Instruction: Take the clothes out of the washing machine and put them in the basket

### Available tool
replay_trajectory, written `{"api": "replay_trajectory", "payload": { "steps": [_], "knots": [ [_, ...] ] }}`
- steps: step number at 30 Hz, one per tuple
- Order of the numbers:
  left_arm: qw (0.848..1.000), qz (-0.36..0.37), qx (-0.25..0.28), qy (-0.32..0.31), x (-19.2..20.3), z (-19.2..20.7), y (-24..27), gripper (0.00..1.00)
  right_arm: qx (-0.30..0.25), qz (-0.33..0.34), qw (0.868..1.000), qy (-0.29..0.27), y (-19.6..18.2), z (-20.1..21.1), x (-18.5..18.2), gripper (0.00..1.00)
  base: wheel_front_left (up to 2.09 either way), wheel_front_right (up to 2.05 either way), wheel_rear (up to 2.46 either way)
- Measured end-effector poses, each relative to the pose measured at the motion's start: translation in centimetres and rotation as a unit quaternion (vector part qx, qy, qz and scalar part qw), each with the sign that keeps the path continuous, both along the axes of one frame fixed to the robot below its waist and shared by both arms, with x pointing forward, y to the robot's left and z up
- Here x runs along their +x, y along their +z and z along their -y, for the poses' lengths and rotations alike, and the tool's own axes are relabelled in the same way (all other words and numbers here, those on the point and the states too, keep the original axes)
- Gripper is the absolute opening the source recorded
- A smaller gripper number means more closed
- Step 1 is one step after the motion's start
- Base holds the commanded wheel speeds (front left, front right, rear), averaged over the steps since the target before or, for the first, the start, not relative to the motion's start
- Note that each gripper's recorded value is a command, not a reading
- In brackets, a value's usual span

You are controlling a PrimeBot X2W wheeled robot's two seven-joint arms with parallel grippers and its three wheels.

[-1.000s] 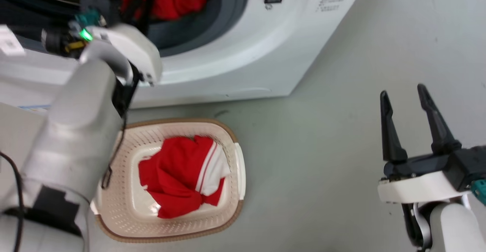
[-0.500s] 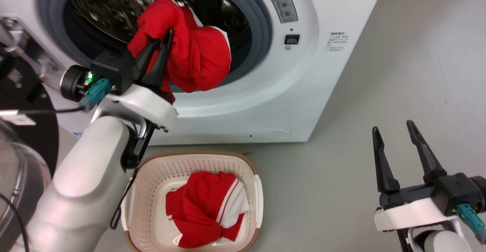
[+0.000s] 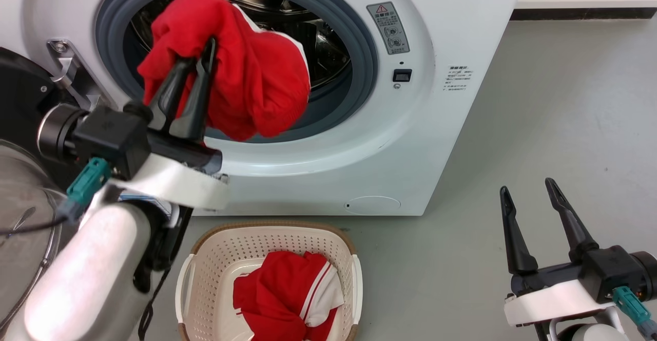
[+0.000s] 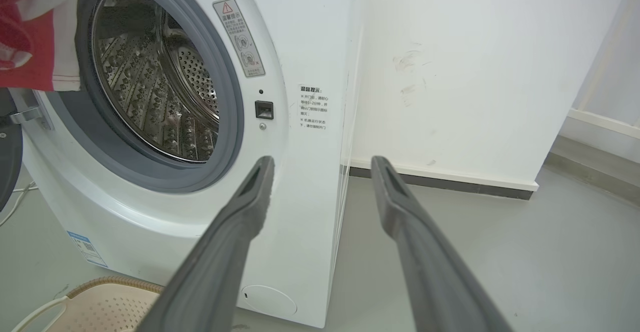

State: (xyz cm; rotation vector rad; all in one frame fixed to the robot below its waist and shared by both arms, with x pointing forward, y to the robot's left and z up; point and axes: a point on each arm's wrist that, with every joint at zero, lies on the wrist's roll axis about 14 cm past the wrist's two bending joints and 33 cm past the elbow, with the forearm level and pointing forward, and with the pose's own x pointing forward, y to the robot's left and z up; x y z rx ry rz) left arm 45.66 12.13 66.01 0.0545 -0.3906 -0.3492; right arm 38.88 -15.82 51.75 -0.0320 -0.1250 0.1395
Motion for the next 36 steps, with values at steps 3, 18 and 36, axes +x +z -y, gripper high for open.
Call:
{"api": "replay_trajectory", "payload": {
  "steps": [3,18,36],
  "knots": [
    [1.000,0.002,0.002,-0.002,-0.9,0.2,0.3,0.00,0.001,-0.001,1.000,0.000,-0.1,0.0,0.0,1.00,0.00,0.00,0.00],
    [0.982,-0.186,0.007,-0.028,-2.4,1.8,-12.9,0.00,0.002,-0.020,1.000,-0.006,-1.7,0.4,2.0,1.00,0.00,0.00,0.00],
    [0.874,-0.482,0.050,-0.036,-3.6,2.1,-38.2,0.00,-0.018,-0.062,0.998,-0.026,-7.5,2.2,8.3,1.00,0.00,0.00,0.00]
  ]
}}
